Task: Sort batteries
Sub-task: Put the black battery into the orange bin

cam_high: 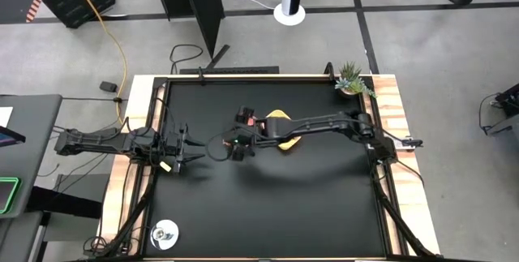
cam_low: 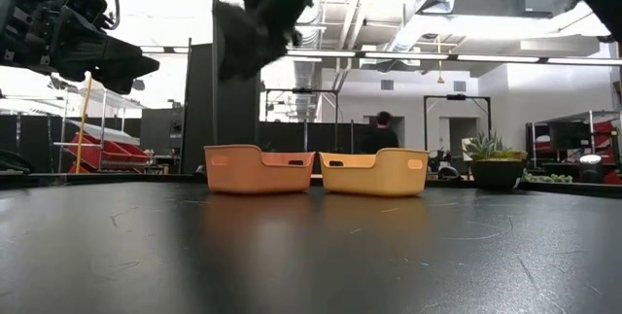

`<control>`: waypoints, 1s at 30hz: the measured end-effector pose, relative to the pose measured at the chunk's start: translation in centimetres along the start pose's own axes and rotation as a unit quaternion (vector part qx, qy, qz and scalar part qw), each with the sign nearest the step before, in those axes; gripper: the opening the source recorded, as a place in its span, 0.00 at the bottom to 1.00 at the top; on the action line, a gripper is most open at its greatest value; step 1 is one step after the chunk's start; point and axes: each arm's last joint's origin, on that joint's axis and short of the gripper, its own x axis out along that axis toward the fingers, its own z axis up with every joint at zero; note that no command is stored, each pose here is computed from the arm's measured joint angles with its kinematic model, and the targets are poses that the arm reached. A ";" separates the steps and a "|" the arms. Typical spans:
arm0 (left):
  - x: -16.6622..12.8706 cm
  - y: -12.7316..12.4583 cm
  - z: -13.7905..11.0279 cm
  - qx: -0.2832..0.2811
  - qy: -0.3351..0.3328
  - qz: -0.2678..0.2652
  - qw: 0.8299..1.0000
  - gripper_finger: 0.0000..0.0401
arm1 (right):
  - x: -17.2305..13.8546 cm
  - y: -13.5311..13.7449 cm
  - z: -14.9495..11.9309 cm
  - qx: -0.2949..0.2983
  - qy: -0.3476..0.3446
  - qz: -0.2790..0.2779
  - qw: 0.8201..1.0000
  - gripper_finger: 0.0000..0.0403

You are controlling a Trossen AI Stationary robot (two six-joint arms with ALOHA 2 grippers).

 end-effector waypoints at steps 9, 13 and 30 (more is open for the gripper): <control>-0.2 0.1 1.0 0.012 -0.008 0.021 1.000 0.42 | -3.8 1.0 1.4 -0.027 -0.044 -0.013 0.999 0.42; -0.3 0.1 1.2 0.016 -0.009 0.026 0.999 0.42 | -4.7 1.5 1.7 -0.039 -0.054 -0.015 0.998 0.17; -0.3 0.1 1.3 0.014 -0.009 0.028 0.999 0.42 | -5.4 1.0 1.5 -0.032 -0.040 -0.053 0.997 0.01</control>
